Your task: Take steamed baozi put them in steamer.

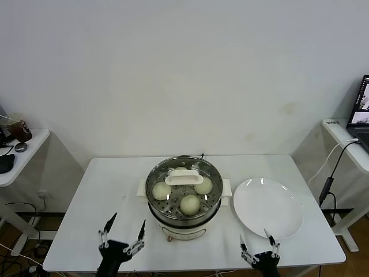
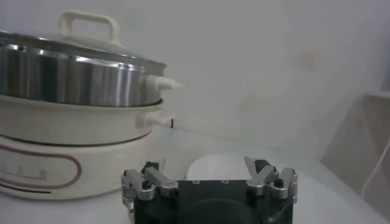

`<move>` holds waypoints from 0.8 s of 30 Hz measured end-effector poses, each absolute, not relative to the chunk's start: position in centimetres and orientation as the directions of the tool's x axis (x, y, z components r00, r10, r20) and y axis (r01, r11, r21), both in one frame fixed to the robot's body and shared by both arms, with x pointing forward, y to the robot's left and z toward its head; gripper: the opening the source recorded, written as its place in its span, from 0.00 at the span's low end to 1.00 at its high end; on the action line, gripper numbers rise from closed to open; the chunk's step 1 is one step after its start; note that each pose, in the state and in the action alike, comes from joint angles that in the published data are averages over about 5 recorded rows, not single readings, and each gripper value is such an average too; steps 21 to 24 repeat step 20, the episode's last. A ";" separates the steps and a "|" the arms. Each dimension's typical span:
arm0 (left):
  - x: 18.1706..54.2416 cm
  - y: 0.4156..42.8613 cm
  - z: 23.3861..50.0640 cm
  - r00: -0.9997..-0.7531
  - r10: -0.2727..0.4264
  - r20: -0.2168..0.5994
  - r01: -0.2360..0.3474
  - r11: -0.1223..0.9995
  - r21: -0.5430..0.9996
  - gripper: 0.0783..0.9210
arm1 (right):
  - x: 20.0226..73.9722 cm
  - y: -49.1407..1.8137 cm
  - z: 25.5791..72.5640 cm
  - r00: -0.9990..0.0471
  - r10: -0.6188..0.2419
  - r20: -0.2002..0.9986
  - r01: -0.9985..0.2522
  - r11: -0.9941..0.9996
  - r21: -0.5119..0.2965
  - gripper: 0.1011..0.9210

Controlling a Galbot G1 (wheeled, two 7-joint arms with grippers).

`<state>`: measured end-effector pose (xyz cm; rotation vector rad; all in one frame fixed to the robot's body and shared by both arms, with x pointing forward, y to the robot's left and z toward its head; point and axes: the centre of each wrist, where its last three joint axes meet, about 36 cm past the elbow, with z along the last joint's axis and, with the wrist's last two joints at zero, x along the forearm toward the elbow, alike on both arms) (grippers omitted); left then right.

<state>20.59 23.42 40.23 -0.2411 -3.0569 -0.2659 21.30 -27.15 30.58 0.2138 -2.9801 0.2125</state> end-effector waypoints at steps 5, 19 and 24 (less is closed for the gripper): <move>18.8 24.6 37.9 -0.991 0.093 0.100 0.104 0.988 0.111 0.88 | 21.2 -26.8 30.7 -0.976 -0.139 0.167 -0.158 0.981 -0.109 0.88; 15.6 25.8 34.1 -0.987 0.005 0.161 0.013 0.999 0.047 0.88 | 20.7 -26.4 31.2 -0.972 -0.157 0.174 -0.176 0.979 -0.101 0.88; 15.6 25.9 34.0 -0.987 0.003 0.163 0.011 0.999 0.046 0.88 | 20.7 -26.4 31.2 -0.972 -0.158 0.174 -0.177 0.979 -0.101 0.88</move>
